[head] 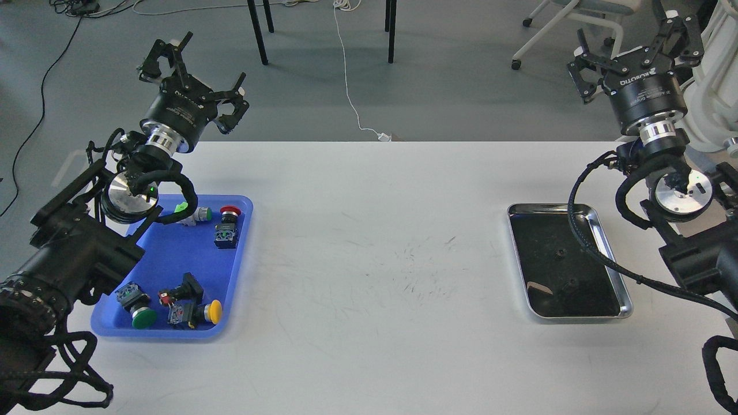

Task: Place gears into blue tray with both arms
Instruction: 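Move the right gripper over the dark metal tray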

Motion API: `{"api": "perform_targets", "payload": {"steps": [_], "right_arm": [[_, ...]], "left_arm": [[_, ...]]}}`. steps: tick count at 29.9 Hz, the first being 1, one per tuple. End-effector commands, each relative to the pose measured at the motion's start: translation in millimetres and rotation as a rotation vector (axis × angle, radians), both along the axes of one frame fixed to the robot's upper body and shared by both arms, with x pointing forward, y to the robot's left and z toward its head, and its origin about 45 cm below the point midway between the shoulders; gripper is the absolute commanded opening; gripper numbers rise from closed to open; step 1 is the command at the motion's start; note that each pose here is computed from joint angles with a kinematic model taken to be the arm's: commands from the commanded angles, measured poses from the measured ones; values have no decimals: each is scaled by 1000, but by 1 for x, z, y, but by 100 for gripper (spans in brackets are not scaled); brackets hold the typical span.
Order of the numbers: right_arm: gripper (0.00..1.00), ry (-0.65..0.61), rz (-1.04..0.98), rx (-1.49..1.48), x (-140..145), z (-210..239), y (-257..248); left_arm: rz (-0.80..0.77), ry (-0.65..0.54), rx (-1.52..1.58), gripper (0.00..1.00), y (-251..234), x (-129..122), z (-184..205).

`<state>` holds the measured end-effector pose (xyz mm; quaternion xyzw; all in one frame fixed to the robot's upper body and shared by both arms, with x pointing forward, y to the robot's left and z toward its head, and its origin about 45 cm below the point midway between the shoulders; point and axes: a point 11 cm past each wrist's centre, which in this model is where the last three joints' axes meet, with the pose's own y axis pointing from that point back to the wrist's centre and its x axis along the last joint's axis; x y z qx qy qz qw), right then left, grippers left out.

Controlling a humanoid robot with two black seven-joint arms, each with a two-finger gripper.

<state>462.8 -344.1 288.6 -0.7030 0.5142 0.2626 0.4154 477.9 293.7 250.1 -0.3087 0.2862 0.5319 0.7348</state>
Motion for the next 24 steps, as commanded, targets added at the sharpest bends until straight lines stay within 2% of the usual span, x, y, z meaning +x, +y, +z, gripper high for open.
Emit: {"api": "perform_targets", "payload": {"steps": [1, 10, 15, 24], "right_arm": [[99, 4, 0, 2, -1, -3, 0], [99, 5, -4, -81, -1, 7, -15], [99, -31, 32, -266, 8, 48, -21], [99, -111, 206, -676, 18, 116, 22]], "left_arm": [[0, 0, 1, 98, 1, -1, -1], [11, -2, 9, 98, 9, 0, 2], [26, -3, 29, 98, 17, 0, 4], [20, -4, 36, 98, 18, -1, 3]]}}
